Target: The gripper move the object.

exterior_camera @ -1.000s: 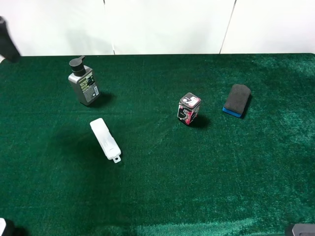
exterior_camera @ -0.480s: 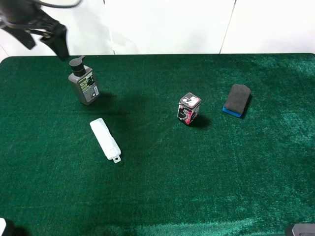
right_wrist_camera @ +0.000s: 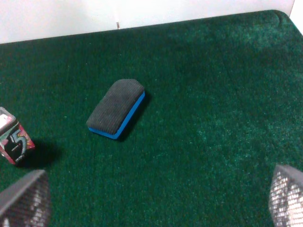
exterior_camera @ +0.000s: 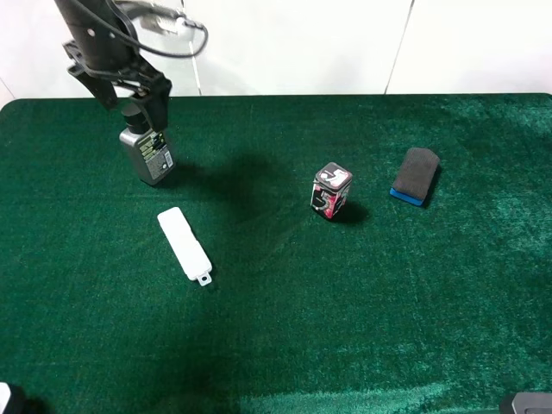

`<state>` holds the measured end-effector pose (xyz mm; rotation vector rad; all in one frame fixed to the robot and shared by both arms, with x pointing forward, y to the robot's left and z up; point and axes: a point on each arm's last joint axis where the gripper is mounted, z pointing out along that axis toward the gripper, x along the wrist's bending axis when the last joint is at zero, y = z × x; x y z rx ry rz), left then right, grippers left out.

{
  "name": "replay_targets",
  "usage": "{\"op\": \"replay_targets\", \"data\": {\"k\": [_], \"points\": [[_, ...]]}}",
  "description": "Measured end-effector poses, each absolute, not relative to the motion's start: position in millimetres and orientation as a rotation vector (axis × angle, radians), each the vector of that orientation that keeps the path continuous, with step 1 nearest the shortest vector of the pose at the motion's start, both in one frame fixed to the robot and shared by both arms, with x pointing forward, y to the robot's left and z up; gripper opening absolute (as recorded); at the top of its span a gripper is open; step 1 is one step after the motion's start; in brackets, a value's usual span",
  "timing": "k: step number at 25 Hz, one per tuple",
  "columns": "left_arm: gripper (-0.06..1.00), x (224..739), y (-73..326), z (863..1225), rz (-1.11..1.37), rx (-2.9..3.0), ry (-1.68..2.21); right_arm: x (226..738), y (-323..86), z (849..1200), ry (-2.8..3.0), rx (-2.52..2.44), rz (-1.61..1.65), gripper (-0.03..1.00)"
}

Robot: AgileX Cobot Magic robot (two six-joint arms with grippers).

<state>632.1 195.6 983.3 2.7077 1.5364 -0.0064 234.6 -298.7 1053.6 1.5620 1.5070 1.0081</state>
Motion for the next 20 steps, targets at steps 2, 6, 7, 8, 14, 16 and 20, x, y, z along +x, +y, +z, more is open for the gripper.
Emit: {"op": "replay_targets", "data": {"k": [2, 6, 7, 8, 14, 16, 20], "points": [[0.97, 633, 193, 977, -0.024, 2.726, 1.539, 235, -299, 1054, 1.507, 1.562, 1.008, 0.69], [0.97, 635, 194, 967, -0.04, 2.749, 1.547, 235, -299, 1054, 1.507, 1.562, 1.008, 0.69], [0.97, 635, 194, 965, -0.044, 2.755, 1.549, 235, -299, 1054, 1.507, 1.562, 1.008, 0.69], [0.97, 636, 194, 962, -0.052, 2.759, 1.553, 235, -299, 1054, 1.507, 1.562, 1.008, 0.69], [0.97, 639, 194, 945, -0.082, 2.784, 1.562, 235, -299, 1054, 1.507, 1.562, 1.008, 0.69], [0.97, 640, 193, 940, -0.091, 2.792, 1.565, 235, -299, 1054, 1.507, 1.562, 1.008, 0.69], [0.96, 641, 193, 929, -0.12, 2.807, 1.572, 235, -299, 1054, 1.507, 1.562, 1.008, 0.69]]}}
